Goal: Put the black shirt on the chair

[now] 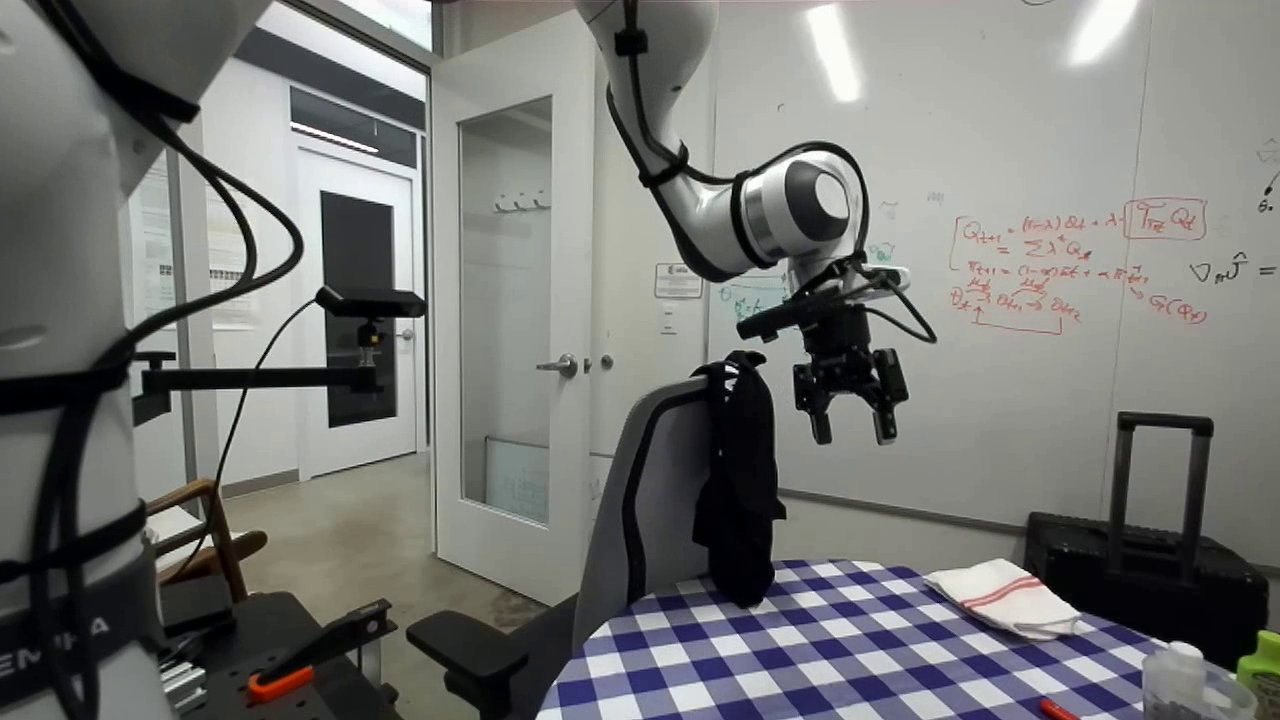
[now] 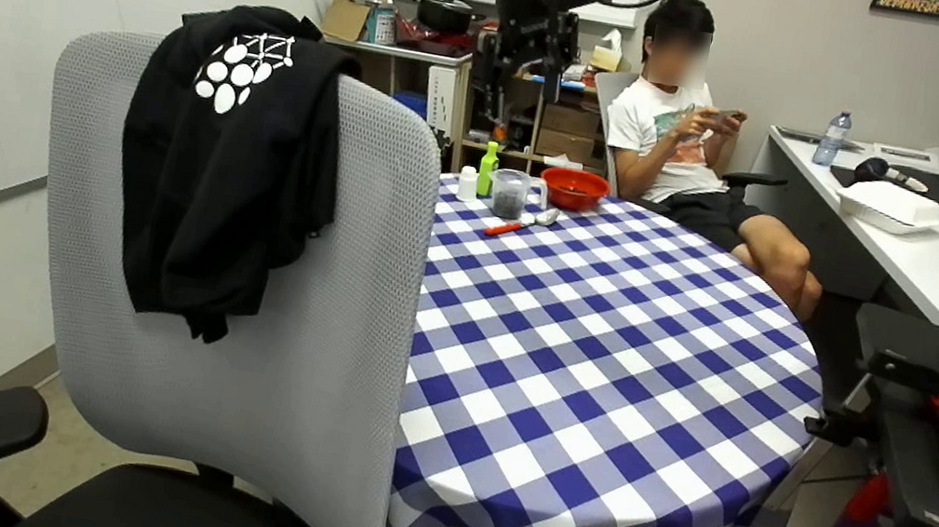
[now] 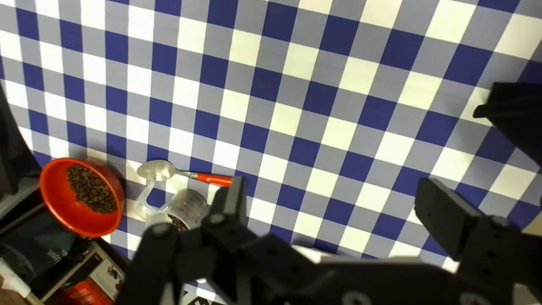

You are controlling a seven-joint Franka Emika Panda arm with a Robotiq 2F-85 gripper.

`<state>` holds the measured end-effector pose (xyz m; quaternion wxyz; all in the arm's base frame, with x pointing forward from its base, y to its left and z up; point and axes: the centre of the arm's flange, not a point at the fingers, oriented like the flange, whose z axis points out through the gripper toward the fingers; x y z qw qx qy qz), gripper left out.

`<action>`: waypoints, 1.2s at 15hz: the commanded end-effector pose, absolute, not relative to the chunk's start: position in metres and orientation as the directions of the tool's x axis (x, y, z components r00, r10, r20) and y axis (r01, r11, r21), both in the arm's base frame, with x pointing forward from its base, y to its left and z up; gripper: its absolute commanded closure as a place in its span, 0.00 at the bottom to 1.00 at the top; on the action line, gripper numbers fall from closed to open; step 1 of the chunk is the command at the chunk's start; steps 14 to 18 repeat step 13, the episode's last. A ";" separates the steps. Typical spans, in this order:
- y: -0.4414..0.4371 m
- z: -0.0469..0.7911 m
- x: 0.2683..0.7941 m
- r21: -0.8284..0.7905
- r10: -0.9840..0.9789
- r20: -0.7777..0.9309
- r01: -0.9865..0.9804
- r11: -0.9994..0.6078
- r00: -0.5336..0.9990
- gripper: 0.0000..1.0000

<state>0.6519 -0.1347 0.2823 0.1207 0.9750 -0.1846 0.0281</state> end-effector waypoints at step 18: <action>-0.207 0.201 0.482 0.022 -0.304 0.102 -0.308 -0.951 0.947 0.00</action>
